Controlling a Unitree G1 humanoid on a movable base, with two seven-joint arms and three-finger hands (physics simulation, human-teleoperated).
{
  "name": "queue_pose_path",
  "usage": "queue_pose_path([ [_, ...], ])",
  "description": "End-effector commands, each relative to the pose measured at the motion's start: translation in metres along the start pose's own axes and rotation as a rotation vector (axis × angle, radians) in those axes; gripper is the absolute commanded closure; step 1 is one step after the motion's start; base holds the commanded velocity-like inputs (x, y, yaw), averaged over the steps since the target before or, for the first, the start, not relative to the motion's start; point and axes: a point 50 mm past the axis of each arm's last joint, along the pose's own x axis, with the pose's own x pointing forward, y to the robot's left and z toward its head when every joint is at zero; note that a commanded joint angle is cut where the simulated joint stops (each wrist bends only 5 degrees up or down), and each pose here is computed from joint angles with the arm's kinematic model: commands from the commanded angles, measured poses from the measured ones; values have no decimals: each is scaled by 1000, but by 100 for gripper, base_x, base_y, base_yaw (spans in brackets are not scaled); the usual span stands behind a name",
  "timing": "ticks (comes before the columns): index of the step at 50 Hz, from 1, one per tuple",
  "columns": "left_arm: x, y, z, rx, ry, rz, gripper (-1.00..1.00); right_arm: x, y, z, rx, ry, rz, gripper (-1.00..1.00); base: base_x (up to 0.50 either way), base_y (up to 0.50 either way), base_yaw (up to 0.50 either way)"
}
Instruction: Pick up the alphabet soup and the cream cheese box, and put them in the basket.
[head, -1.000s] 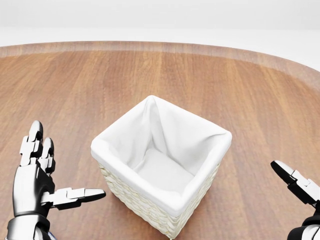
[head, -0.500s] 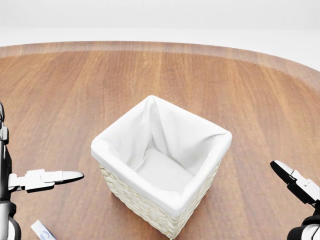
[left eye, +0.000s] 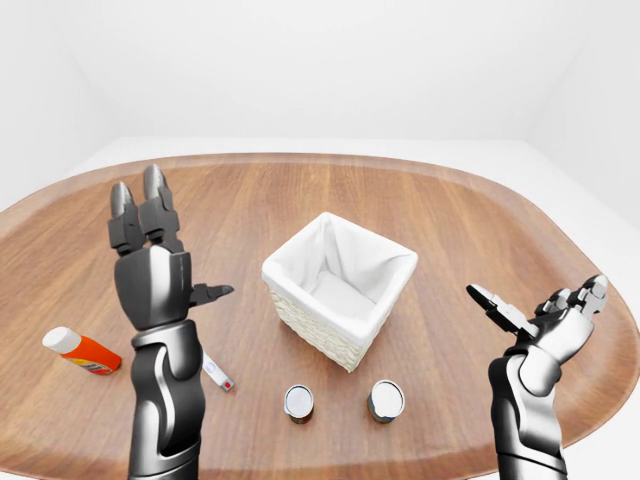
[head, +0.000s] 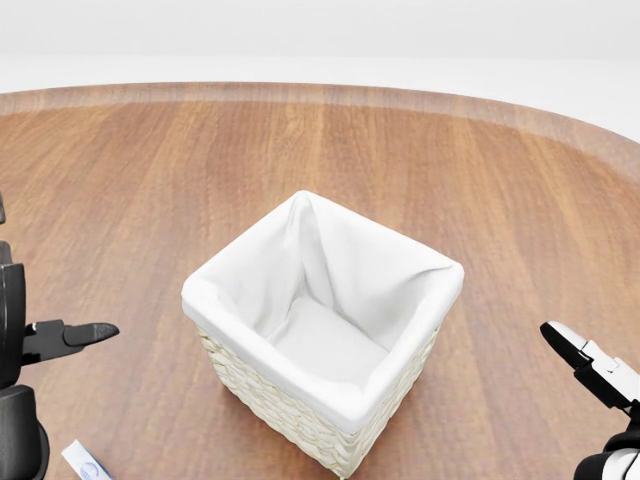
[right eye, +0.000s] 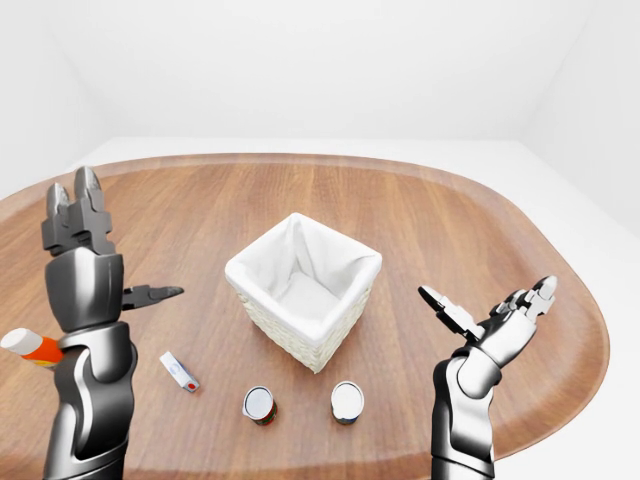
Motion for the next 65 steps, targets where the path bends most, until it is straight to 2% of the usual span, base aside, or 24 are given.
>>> queue_pose_path([
  [1,-1,4,7,348,-103,102,-100,0,0,0,-5,-3,-1,-100,0,0,0],
  [6,-4,2,9,490,-150,138,-100,0,0,-1,-5,0,-1,-100,0,0,0],
  [7,-5,1,8,481,-142,136,-100,0,0,0,-5,0,-1,-100,0,0,0],
  [11,-9,-6,6,538,-164,128,-100,0,0,-1,-8,1,-1,-100,0,0,0],
  [17,-10,-11,0,503,-128,84,-100,0,0,1,-7,-10,0,-100,0,0,0],
  [21,-11,-7,0,454,-109,106,-100,1,0,1,-15,-11,1,-100,0,0,0],
  [42,-11,-7,0,451,-111,106,-100,1,0,1,-15,-11,1,-100,0,0,0],
  [44,-13,-12,-3,492,-123,62,-100,0,1,1,-11,-8,3,-100,0,0,0],
  [48,-18,-12,-11,499,-98,50,-100,1,1,0,-14,-6,3,-100,0,0,0],
  [52,-27,-14,-14,540,-101,15,-100,1,1,-1,-16,-5,4,-100,0,0,0],
  [63,-38,-17,-20,578,-70,-85,-100,1,2,-2,-21,-1,5,-100,0,0,0],
  [64,-42,-17,-19,576,-61,-123,-100,1,2,0,-20,-7,7,-100,0,0,0],
  [65,-43,-14,-16,578,-66,-113,-100,1,2,0,-19,-9,7,-100,0,0,0],
])
